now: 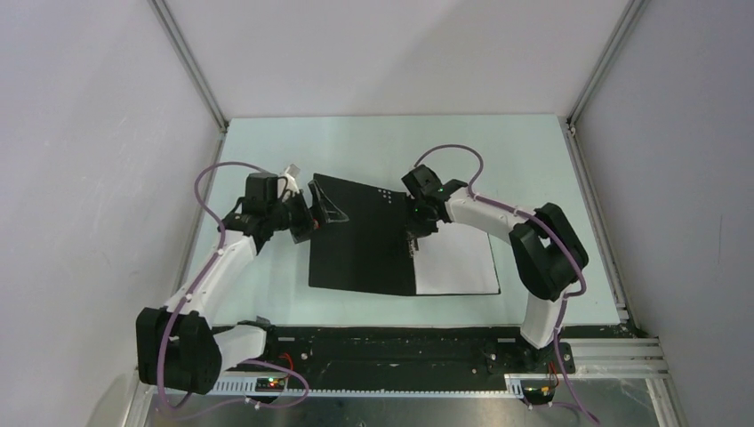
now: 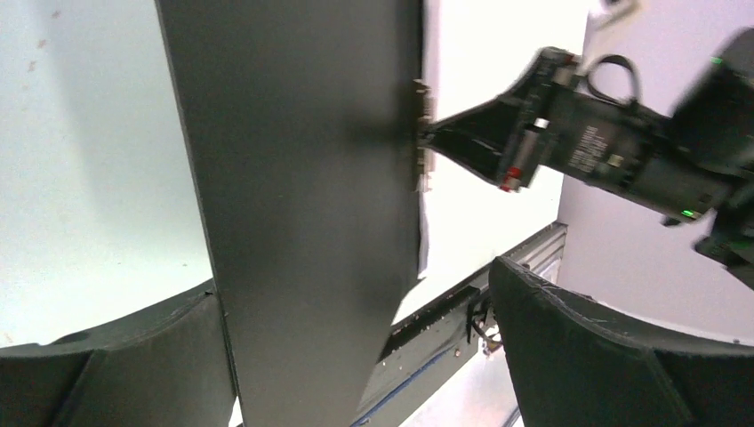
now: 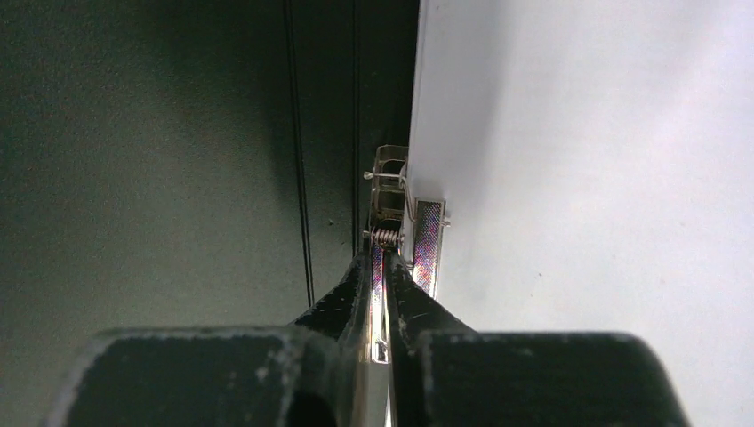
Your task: Put the files into the folder
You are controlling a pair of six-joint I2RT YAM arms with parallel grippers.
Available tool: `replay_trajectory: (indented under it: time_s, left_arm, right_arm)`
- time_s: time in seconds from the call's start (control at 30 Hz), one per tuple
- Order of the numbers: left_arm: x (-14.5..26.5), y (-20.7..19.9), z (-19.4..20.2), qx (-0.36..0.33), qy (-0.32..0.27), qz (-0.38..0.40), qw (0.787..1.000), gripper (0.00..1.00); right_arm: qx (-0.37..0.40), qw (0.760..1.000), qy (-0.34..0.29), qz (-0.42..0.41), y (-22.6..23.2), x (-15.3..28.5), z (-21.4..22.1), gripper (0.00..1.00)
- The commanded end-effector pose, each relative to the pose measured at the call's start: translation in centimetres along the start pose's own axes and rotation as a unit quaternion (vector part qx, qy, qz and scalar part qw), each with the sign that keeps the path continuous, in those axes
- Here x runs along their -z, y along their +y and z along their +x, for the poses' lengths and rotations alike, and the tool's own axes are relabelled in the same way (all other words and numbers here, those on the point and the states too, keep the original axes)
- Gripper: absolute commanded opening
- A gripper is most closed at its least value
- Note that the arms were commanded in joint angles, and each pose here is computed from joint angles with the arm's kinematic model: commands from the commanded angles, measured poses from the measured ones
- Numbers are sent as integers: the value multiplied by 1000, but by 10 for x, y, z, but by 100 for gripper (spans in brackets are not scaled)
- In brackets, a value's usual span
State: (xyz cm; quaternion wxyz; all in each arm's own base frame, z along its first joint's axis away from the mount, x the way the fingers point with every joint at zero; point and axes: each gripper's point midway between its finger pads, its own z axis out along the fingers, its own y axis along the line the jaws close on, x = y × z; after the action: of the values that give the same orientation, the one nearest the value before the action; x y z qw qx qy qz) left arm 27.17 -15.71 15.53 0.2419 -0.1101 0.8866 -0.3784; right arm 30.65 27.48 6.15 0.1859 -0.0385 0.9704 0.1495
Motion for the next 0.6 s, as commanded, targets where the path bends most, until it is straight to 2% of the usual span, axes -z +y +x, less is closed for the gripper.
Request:
replay_trajectory:
  time_s: [0.0,0.2,0.27,0.43,0.57]
  left_arm:
    - [15,-48,-8,-47,-17,56,997,100]
    - [12,-74,-10,-63,-22,63,996,100]
    - [14,-81,-13,-60,-26,65,996,100]
    - [16,-107,-14,-72,-38,76,994,100]
    - [14,-133,-13,-87,-46,83,992,100]
  right_arm:
    - [-21,998,2,-61,38,-16,4,14]
    - [-38,993,27,-105,71,-30,22,39]
    - [-42,992,30,-117,79,-30,24,43]
    - [-57,989,24,-133,85,-24,20,46]
    - [-91,987,-7,-129,60,-1,3,48]
